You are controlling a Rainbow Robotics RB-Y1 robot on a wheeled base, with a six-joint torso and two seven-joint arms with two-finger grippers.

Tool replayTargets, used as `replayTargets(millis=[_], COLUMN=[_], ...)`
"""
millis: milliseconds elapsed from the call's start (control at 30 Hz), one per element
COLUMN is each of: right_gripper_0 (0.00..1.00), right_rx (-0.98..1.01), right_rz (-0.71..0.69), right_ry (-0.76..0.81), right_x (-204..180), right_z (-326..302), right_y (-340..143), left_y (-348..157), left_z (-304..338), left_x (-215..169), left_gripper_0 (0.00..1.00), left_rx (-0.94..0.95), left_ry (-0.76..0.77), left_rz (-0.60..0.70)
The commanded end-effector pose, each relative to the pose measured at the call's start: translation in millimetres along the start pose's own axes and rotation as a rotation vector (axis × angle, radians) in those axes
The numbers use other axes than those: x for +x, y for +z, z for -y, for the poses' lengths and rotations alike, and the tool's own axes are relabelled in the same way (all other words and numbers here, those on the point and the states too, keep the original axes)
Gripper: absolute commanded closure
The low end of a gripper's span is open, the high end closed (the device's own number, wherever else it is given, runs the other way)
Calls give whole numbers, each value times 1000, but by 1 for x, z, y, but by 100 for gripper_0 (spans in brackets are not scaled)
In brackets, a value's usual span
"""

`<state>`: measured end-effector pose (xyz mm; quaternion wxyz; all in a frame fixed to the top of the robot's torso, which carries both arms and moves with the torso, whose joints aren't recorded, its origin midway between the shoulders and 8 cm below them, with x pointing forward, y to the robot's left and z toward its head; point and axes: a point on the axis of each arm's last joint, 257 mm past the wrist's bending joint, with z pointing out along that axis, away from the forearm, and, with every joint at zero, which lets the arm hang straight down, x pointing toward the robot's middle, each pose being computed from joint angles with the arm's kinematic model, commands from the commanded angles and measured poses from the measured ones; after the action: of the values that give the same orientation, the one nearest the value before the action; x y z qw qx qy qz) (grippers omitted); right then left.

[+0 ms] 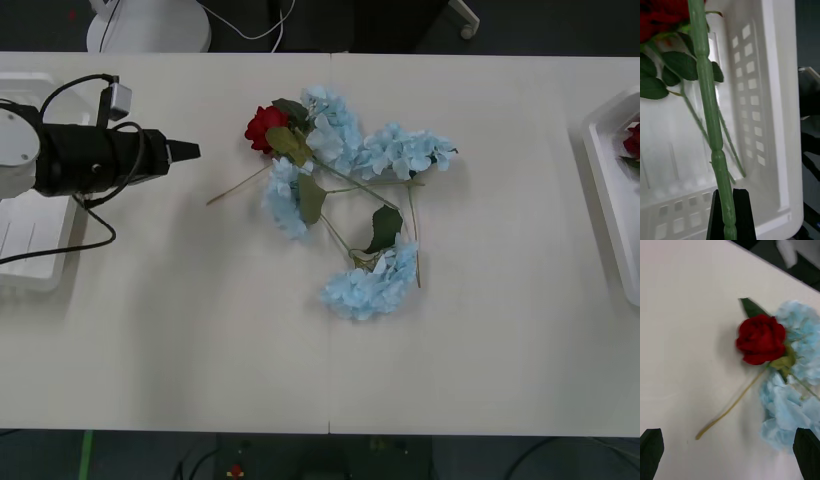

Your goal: Put the red flowers into the right box and the blue flowers into the left box

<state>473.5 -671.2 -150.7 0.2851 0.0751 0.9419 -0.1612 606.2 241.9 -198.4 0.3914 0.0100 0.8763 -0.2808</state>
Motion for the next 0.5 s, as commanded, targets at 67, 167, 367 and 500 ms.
replayTargets(millis=[67, 167, 367, 500], right_gripper_0=[100, 100, 100, 100], right_rx=[101, 175, 185, 210], right_rz=[35, 28, -25, -69], right_ry=[-44, -90, -110, -171], right_x=[-13, -6, 17, 31], right_z=[25, 33, 23, 17], right_y=[1, 12, 33, 43], left_y=[8, 14, 43, 63], left_z=[20, 25, 68, 105], left_x=[-28, -29, -24, -26], left_gripper_0=[0, 0, 0, 0], left_rx=[-79, -98, -23, 38], left_ry=[233, 231, -62, -266], left_rz=[-30, -37, 8, 48])
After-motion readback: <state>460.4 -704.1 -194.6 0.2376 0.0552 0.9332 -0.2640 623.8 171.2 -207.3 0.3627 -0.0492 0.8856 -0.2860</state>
